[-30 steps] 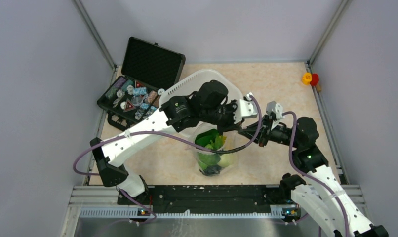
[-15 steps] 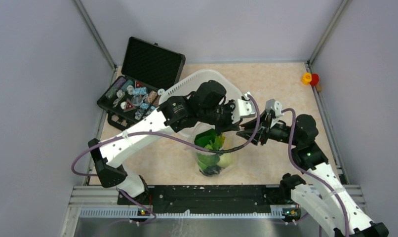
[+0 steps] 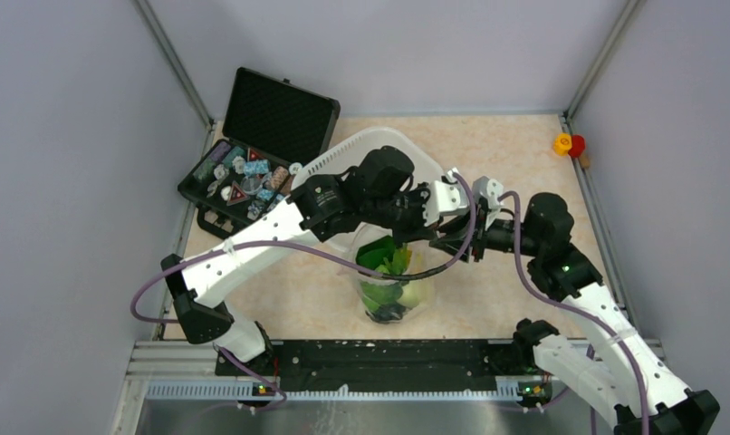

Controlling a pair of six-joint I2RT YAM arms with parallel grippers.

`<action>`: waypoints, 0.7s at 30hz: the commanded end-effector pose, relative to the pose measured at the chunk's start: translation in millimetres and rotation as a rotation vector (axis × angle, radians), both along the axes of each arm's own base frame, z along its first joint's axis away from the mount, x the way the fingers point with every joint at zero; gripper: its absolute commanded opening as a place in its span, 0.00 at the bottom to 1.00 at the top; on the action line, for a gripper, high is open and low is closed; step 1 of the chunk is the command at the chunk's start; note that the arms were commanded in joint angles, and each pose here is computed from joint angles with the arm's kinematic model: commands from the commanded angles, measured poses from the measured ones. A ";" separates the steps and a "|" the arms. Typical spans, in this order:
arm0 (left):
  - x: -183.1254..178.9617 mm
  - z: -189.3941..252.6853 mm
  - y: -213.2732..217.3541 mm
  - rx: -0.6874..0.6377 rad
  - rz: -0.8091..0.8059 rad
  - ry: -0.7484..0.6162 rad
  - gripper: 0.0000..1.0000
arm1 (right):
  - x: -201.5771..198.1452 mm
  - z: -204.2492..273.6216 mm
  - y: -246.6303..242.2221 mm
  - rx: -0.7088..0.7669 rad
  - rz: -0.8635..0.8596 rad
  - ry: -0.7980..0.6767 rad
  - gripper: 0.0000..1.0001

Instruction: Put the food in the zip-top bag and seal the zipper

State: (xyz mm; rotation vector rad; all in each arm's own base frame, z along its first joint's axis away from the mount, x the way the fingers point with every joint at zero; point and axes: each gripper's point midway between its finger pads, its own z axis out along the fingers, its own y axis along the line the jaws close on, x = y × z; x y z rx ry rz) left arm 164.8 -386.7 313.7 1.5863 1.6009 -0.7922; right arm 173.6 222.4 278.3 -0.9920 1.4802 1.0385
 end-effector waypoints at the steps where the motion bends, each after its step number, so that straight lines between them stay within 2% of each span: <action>1: -3.3 15.3 -3.8 -0.030 -0.023 -0.004 0.00 | -0.1 22.7 0.2 -0.017 0.009 -0.101 0.33; 5: -3.8 14.7 -4.8 -0.029 -0.028 -0.002 0.00 | 1.7 28.1 -2.0 -0.034 -0.002 -0.130 0.19; 14: -3.3 13.1 -5.3 -0.028 -0.024 0.001 0.00 | -10.4 35.5 1.1 -0.022 0.069 -0.150 0.19; 19: -3.9 14.1 -6.4 -0.031 -0.028 0.004 0.00 | -14.5 37.4 3.4 -0.016 0.105 -0.154 0.02; 21: -4.0 14.7 -6.4 -0.031 -0.028 0.004 0.00 | -14.8 39.1 4.3 -0.007 0.110 -0.156 0.00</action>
